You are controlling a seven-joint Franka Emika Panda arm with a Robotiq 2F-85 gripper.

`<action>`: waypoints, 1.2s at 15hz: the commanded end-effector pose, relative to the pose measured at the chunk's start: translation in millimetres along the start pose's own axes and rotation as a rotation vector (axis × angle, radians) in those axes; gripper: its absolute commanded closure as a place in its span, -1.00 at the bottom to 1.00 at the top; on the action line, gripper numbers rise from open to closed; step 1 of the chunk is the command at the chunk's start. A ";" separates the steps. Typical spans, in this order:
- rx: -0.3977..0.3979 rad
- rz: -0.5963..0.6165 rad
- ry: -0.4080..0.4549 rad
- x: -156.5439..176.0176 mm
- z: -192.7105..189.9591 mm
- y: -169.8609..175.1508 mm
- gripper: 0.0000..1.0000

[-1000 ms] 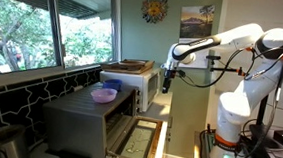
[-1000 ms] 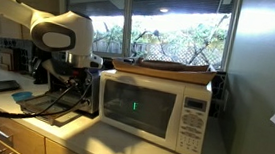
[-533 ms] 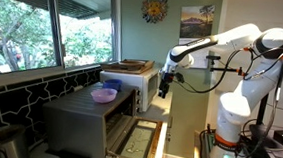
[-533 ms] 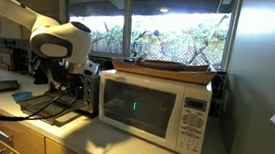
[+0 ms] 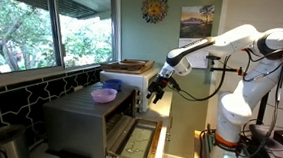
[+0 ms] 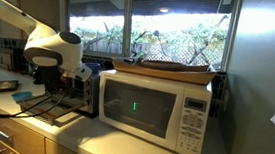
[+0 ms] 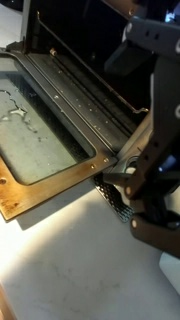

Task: Pour the water from the blue cup to the pink bowl then put the bowl into the oven

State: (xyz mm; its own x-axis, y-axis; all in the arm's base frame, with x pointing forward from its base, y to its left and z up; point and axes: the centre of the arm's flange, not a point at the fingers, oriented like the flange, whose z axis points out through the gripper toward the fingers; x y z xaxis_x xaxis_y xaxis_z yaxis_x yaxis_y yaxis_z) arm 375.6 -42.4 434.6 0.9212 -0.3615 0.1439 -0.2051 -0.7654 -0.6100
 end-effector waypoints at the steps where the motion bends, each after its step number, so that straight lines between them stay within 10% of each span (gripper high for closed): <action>1: 0.002 0.005 0.002 0.2 -0.2 0.1 -1.00; 12: -0.032 -0.047 0.295 72.3 -68.0 -120.8 -1.00; 18: -0.225 -0.184 0.333 118.7 -46.2 -176.6 -1.00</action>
State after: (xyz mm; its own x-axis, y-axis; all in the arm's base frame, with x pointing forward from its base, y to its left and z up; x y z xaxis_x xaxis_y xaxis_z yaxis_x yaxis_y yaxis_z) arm 464.4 14.3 593.7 0.7987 -0.3592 0.4828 -0.1175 -0.8800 -0.4603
